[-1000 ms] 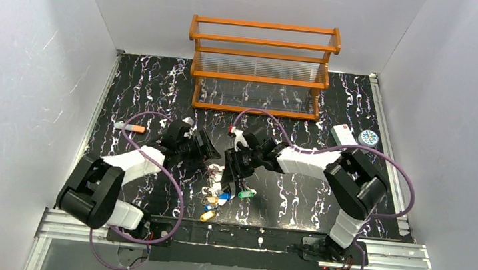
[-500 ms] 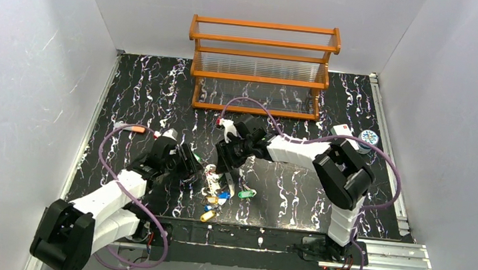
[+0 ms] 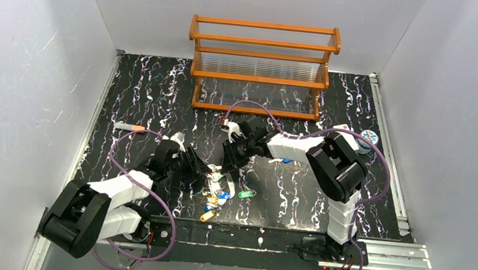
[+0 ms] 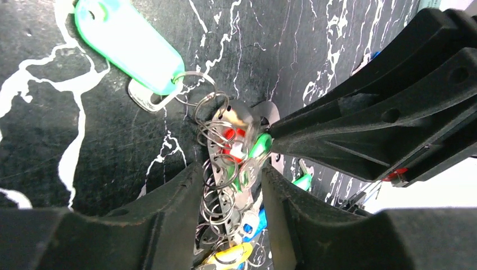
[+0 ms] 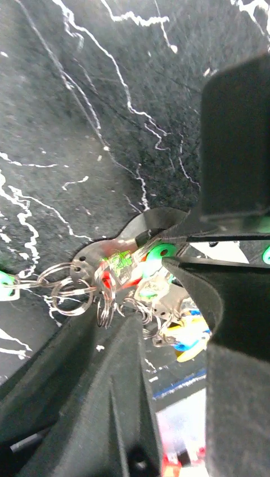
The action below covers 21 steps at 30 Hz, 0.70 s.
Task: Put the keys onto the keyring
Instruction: Adjust the keyring at the center of the board, then pick up the keyring from the center of the board.
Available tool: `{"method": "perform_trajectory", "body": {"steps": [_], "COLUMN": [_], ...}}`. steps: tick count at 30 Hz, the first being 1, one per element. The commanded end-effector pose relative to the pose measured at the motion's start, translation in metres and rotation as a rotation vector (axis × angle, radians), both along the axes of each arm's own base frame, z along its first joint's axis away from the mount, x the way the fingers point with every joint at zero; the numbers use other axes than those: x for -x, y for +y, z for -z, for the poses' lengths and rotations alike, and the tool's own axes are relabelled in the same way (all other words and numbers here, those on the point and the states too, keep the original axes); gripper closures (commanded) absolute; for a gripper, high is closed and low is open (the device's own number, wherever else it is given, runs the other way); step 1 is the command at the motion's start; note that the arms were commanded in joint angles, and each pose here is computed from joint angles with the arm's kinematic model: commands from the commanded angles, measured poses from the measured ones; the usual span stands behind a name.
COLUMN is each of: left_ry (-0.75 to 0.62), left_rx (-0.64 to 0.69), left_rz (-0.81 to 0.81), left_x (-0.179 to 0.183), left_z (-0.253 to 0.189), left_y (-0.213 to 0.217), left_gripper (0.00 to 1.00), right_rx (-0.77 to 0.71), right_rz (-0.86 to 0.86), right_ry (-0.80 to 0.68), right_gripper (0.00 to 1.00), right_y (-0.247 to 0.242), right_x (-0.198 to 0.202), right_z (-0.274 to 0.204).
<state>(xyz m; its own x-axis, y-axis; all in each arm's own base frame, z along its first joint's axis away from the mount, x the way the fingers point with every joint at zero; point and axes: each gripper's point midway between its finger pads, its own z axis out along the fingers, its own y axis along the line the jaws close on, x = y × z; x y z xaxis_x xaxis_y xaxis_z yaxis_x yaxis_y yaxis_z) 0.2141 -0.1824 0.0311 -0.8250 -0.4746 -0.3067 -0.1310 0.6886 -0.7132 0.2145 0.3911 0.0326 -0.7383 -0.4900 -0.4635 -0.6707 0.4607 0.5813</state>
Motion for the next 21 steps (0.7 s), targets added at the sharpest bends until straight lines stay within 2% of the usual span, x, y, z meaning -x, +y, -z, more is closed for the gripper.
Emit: {"method": "perform_trajectory", "body": {"steps": [1,5,9,15,18,21], "left_ry": [-0.02,-0.037,-0.04,-0.049,-0.044,-0.043], "left_rx": [0.049,0.112,0.123,0.043,-0.018,-0.049], "left_rz": [0.013,0.038,0.04,0.041,0.053,0.079], "left_x": [-0.01,-0.019,-0.021,-0.016,-0.008,0.001], "left_z": [-0.009,-0.017,-0.018,-0.014,-0.009,-0.004], "left_y": [-0.012,-0.025,-0.028,-0.016,-0.007,-0.002], "left_gripper": [0.61,0.63,0.64,0.46,0.45,0.49], "right_rx": [-0.009,-0.018,-0.037,-0.056,-0.068,-0.077], "right_rz": [0.029,0.036,0.033,0.036,0.025,0.005], "right_ry": [0.062,0.095,0.104,0.031,0.007,0.0], "right_gripper": [0.77,0.79,0.79,0.73,0.71,0.71], "right_y": [-0.016,-0.024,-0.026,-0.023,-0.02,-0.016], "right_x": [0.008,0.018,0.024,0.013,0.009,0.007], "right_z": [-0.001,-0.004,-0.009,-0.025,-0.032,-0.037]}}
